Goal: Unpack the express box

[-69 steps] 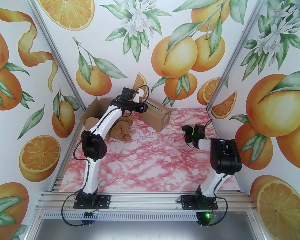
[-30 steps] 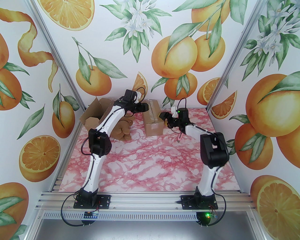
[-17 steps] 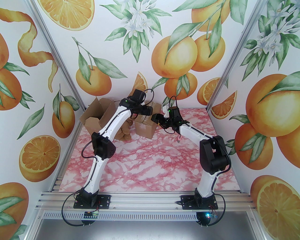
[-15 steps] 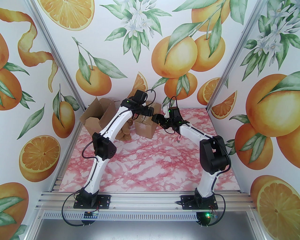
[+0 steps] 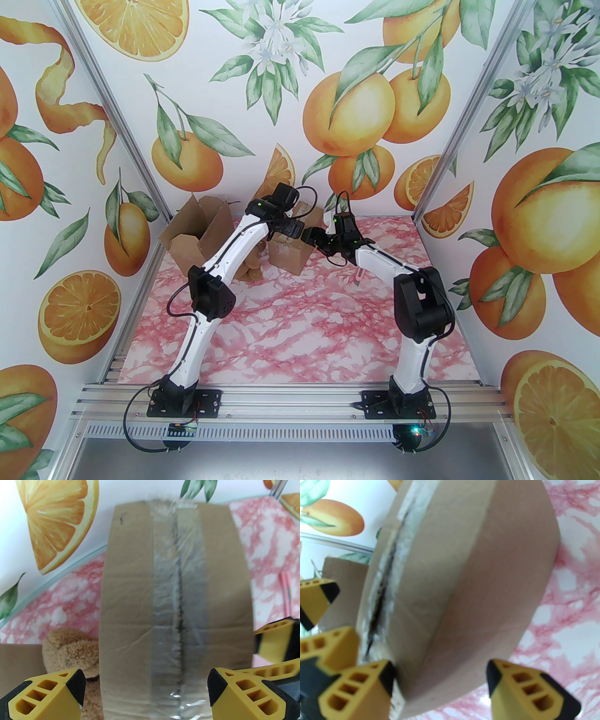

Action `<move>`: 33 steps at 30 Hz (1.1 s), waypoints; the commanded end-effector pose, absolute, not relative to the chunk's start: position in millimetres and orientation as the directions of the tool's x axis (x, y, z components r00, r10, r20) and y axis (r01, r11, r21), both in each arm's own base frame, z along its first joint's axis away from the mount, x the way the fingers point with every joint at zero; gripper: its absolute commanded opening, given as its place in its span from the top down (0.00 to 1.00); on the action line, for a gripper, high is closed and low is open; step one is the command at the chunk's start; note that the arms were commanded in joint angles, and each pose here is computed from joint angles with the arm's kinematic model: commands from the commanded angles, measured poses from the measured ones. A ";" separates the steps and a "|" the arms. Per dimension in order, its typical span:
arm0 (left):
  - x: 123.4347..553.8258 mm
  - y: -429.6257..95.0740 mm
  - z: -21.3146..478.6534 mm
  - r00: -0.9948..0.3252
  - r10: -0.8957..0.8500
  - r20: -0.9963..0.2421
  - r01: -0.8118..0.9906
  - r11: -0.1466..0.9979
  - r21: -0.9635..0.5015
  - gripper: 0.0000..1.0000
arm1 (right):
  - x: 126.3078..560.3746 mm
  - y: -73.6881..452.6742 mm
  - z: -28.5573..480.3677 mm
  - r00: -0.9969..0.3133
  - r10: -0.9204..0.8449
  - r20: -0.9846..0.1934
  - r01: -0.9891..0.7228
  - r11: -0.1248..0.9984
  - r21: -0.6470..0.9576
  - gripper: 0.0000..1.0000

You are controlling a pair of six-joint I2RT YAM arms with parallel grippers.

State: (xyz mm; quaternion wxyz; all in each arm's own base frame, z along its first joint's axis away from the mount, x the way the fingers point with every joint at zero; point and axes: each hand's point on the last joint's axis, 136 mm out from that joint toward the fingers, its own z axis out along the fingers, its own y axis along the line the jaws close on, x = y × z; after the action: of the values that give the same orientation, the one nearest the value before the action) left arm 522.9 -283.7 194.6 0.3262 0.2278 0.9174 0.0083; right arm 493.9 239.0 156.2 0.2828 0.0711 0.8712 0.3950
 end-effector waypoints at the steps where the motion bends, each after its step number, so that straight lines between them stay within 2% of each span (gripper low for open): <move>1: 522.0 -283.5 166.3 -0.680 0.514 -0.523 0.475 0.852 0.220 0.09 | 494.8 234.5 134.3 -0.841 0.323 -0.434 -0.063 0.739 0.671 0.31; 7: 529.3 -277.7 161.7 -0.661 0.553 -0.508 0.467 0.832 0.298 0.08 | 495.3 238.9 136.5 -0.843 0.288 -0.454 -0.086 0.761 0.643 0.31; 9: 534.2 -268.7 165.1 -0.665 0.547 -0.509 0.429 0.837 0.339 0.14 | 496.8 239.3 136.4 -0.845 0.279 -0.457 -0.088 0.770 0.632 0.31; 12: 540.5 -257.5 175.4 -0.670 0.521 -0.528 0.371 0.852 0.370 0.27 | 497.3 238.0 132.0 -0.849 0.270 -0.454 -0.080 0.784 0.615 0.31; 17: 548.1 -244.2 204.6 -0.658 0.466 -0.592 0.299 0.883 0.363 0.44 | 499.3 233.4 127.5 -0.852 0.253 -0.459 -0.070 0.813 0.578 0.31; 19: 550.1 -242.1 222.6 -0.637 0.446 -0.629 0.281 0.894 0.349 0.55 | 501.2 231.2 126.6 -0.849 0.251 -0.465 -0.066 0.822 0.565 0.31; 21: 551.5 -238.1 238.8 -0.620 0.425 -0.660 0.266 0.905 0.333 0.62 | 502.4 229.6 125.7 -0.848 0.250 -0.468 -0.061 0.831 0.553 0.31; 30: 554.5 -194.8 296.7 -0.576 0.357 -0.735 0.186 0.933 0.308 0.76 | 507.5 223.1 122.0 -0.849 0.236 -0.474 -0.044 0.861 0.507 0.31; 33: 553.4 -191.4 314.3 -0.556 0.301 -0.775 0.194 0.953 0.231 0.81 | 510.4 222.5 122.5 -0.846 0.233 -0.479 -0.044 0.866 0.498 0.31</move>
State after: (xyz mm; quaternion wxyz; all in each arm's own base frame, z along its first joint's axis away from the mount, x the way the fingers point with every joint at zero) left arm 557.7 -210.9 239.9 0.3807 0.1832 0.9022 0.0866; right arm 509.9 231.8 135.7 0.2843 0.0475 0.9133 0.2878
